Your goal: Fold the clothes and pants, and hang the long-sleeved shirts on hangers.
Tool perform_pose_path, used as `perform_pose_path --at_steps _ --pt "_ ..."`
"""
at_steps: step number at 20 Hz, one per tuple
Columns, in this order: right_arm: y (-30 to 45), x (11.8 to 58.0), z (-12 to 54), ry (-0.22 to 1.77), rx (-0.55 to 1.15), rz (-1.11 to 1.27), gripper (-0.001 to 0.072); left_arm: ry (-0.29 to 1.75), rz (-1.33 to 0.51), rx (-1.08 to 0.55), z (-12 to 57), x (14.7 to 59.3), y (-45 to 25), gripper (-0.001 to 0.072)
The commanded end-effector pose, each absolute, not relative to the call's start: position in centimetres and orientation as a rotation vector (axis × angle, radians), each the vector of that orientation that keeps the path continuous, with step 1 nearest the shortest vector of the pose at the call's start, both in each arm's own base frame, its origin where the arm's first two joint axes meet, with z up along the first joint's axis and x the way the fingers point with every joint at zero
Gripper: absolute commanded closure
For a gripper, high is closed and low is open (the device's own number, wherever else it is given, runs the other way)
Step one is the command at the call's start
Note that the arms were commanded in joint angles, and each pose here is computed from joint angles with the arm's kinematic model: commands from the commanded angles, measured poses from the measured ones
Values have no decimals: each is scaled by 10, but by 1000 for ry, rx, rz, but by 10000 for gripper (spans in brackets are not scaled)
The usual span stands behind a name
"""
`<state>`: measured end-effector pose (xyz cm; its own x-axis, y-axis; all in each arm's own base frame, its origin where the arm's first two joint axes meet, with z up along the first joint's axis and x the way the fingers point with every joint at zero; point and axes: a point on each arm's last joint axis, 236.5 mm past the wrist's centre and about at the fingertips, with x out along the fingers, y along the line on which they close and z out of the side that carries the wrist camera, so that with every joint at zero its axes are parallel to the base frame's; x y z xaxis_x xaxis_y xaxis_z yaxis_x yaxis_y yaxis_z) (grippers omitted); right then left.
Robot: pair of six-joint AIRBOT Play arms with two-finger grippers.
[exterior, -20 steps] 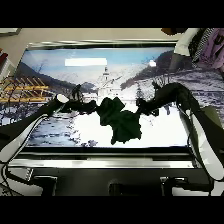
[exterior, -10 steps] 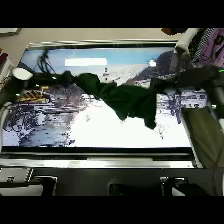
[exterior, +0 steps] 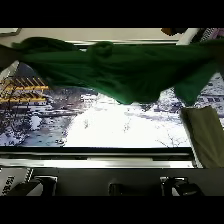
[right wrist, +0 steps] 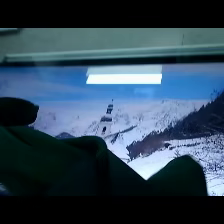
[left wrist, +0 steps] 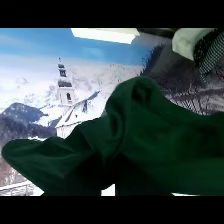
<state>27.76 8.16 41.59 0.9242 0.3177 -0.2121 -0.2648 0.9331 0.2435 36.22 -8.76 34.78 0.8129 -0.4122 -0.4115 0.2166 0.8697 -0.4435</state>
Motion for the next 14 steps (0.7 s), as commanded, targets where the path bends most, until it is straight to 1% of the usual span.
perform_pose_path --at_steps 1,2,4,6,8,10,12,14 --pt "55 228 455 102 285 223 683 404 -151 -443 387 303 -48 681" --pt "50 231 458 91 308 204 683 392 -140 -451 391 298 -46 682" --pt "50 258 446 135 331 180 683 413 -139 -457 384 304 -47 681" --pt "56 311 408 272 383 151 683 506 -146 -477 352 324 -53 681" --pt "67 380 343 465 454 112 682 646 -146 -493 301 349 -62 681" --pt "89 439 260 677 515 107 682 811 -135 -501 237 371 -72 681" --pt "117 480 167 899 596 118 682 1009 -115 -504 160 387 -85 681" --pt "137 502 80 1082 665 113 682 1174 -89 -502 87 399 -95 681"
